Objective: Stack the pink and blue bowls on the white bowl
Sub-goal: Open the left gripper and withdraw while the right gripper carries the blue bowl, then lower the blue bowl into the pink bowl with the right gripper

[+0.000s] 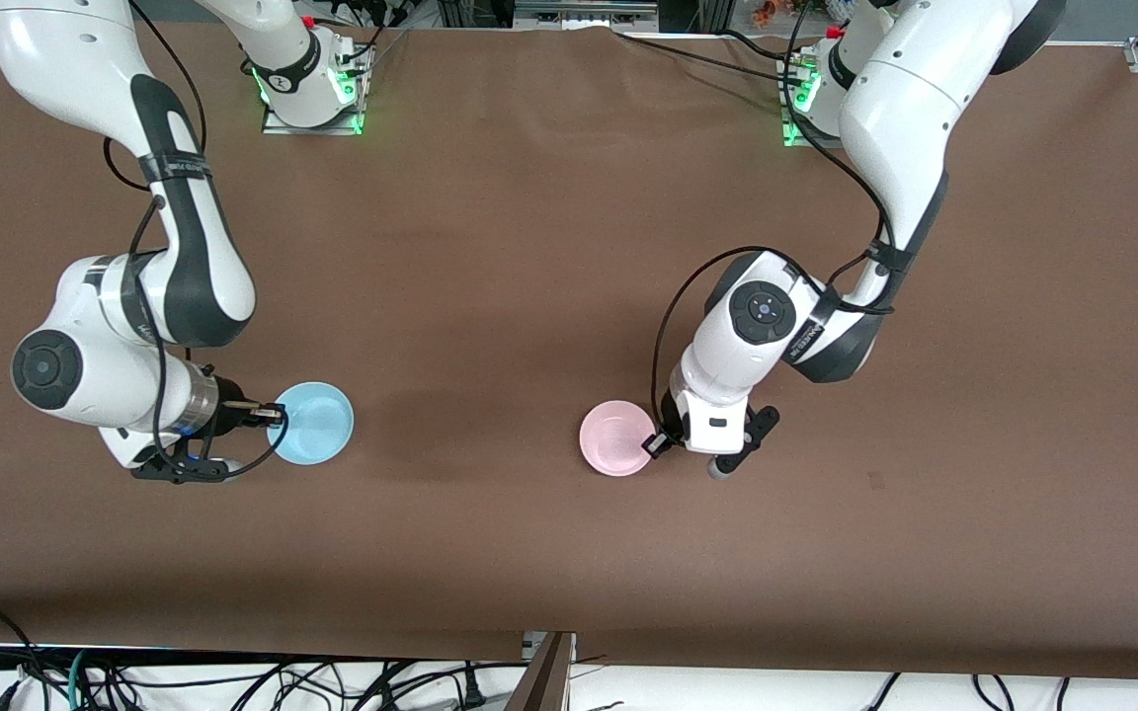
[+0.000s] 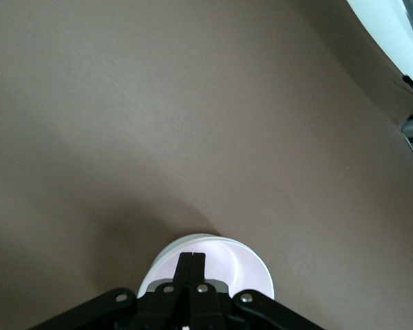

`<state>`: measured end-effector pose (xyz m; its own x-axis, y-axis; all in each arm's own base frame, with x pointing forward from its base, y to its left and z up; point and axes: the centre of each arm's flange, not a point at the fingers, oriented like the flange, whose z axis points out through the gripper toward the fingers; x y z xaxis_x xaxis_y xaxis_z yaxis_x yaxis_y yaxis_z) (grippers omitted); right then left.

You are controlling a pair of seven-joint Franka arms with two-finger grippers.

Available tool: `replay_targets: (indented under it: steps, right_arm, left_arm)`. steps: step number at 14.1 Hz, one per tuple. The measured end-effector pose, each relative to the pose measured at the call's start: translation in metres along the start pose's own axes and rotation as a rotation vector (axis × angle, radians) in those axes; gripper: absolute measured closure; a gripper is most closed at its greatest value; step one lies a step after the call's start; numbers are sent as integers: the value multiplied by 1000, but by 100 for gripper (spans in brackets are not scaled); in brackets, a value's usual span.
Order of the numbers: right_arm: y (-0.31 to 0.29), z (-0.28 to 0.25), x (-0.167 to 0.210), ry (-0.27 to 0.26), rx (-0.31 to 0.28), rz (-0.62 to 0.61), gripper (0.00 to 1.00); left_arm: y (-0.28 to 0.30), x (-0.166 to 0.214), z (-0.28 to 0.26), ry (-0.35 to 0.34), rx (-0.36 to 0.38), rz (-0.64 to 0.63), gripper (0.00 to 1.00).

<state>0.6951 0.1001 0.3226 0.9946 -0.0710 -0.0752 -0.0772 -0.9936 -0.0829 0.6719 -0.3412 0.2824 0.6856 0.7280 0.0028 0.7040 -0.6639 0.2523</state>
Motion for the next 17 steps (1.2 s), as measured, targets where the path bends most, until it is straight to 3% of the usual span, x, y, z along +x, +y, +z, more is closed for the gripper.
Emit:
replay_targets:
  steps: [4,7,11,14,17]
  right_arm:
    - [-72,7,-20,-9,-4,135,97]
    - [-162,14,-51,8,3,270,97]
    - [-264,22,-81,49,40,434,97]
    - [-319,36,-94,96,104,540,97]
    - [-373,58,-107,140,192,613,97]
  left_arm:
    - [5,31,-36,3,86,44,99]
    - [-2,64,-65,-8,136,113,99]
    - [-39,146,-115,-77,150,229,99]
    - [-87,218,-142,-96,155,323,99]
    - [-124,264,-150,-108,158,399,96]
